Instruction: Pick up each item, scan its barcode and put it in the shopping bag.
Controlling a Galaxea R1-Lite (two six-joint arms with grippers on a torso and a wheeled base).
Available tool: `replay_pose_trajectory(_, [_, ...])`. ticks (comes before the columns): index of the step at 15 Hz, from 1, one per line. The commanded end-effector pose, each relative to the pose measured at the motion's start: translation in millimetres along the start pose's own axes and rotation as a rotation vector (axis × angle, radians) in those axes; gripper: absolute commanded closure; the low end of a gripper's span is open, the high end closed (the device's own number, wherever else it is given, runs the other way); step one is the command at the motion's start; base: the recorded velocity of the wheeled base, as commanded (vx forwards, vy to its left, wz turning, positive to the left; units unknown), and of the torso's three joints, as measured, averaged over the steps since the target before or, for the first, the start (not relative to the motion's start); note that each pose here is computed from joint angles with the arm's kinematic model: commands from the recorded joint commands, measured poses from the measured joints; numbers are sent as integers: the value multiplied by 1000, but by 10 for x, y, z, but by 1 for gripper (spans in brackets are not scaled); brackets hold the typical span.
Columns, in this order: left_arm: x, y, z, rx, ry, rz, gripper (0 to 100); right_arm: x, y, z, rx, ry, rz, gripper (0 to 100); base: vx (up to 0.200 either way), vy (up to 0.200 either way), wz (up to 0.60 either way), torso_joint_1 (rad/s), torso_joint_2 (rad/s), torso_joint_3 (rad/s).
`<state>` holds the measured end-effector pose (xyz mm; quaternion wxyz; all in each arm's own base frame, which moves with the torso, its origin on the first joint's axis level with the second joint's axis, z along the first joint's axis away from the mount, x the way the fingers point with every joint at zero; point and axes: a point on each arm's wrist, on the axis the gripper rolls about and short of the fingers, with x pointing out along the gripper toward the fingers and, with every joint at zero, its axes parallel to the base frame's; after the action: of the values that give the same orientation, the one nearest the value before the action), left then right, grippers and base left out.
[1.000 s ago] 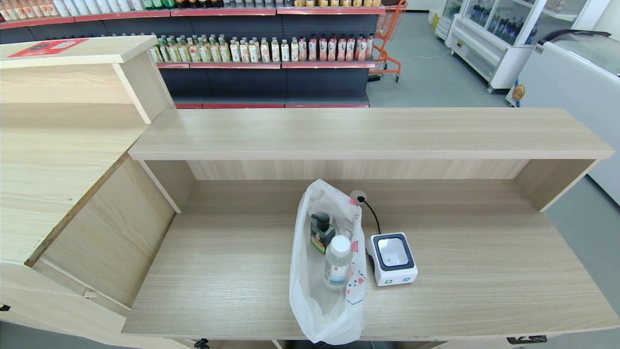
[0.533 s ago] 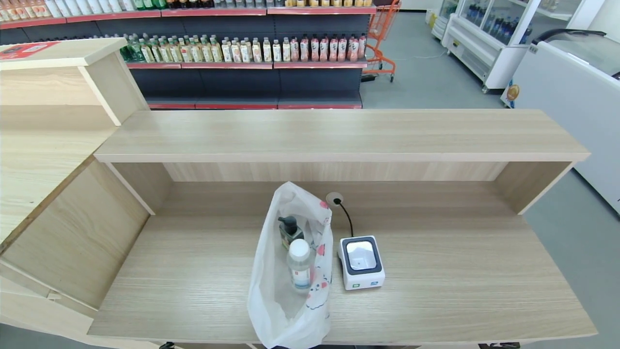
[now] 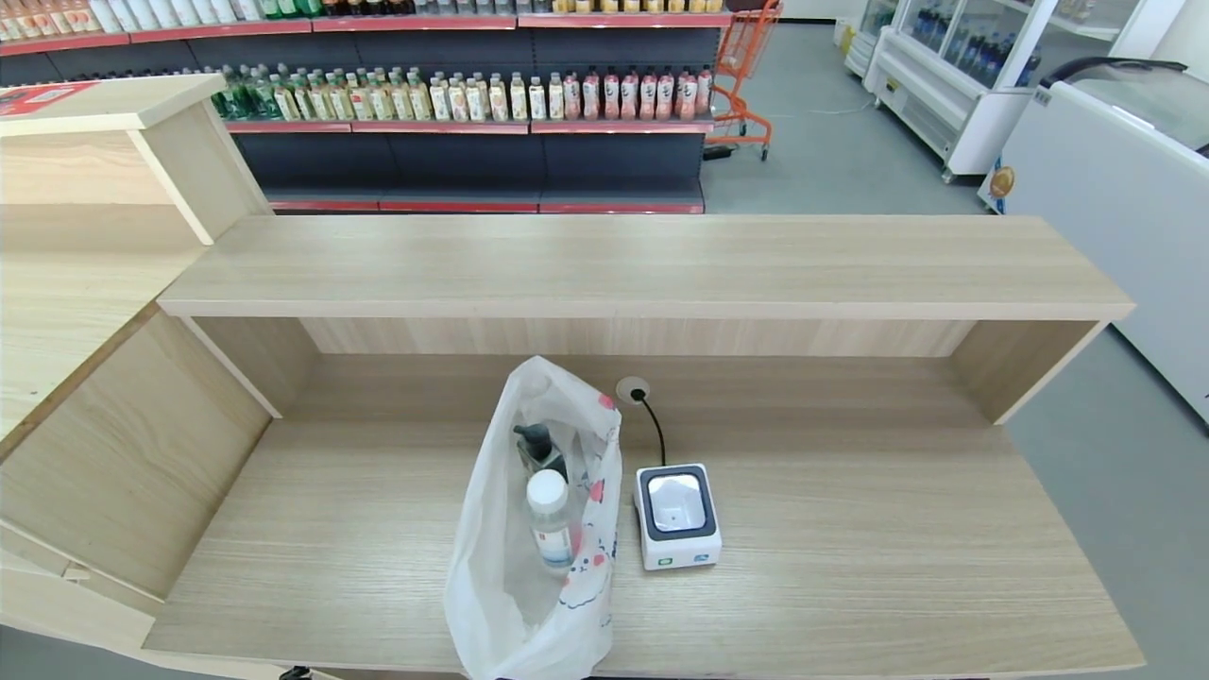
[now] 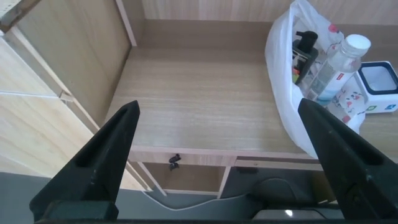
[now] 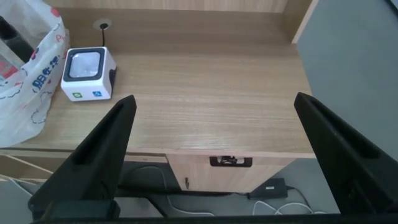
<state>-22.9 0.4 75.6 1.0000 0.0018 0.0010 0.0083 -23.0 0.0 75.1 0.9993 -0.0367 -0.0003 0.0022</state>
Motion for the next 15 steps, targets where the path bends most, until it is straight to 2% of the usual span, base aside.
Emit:
replay_pose_trajectory(1, [0, 0, 0, -1, 0, 0, 0, 2, 0, 0, 0, 3, 2, 0, -200, 0, 0, 2, 2, 2])
replay_pose_trajectory(3, [1, 0, -5, -2, 1, 0, 0, 2, 0, 0, 0, 3, 0, 0, -200, 0, 0, 12, 5, 2])
replay_pose_trajectory(12, [0, 0, 0, -1, 0, 0, 0, 2, 0, 0, 18, 4, -1, 0, 0, 0, 0, 0, 0, 0])
replay_pose_trajectory(15, [0, 0, 0, 1, 0, 0, 0, 2, 0, 0, 24, 4, -1, 0, 200, -200, 0, -2, 2, 4])
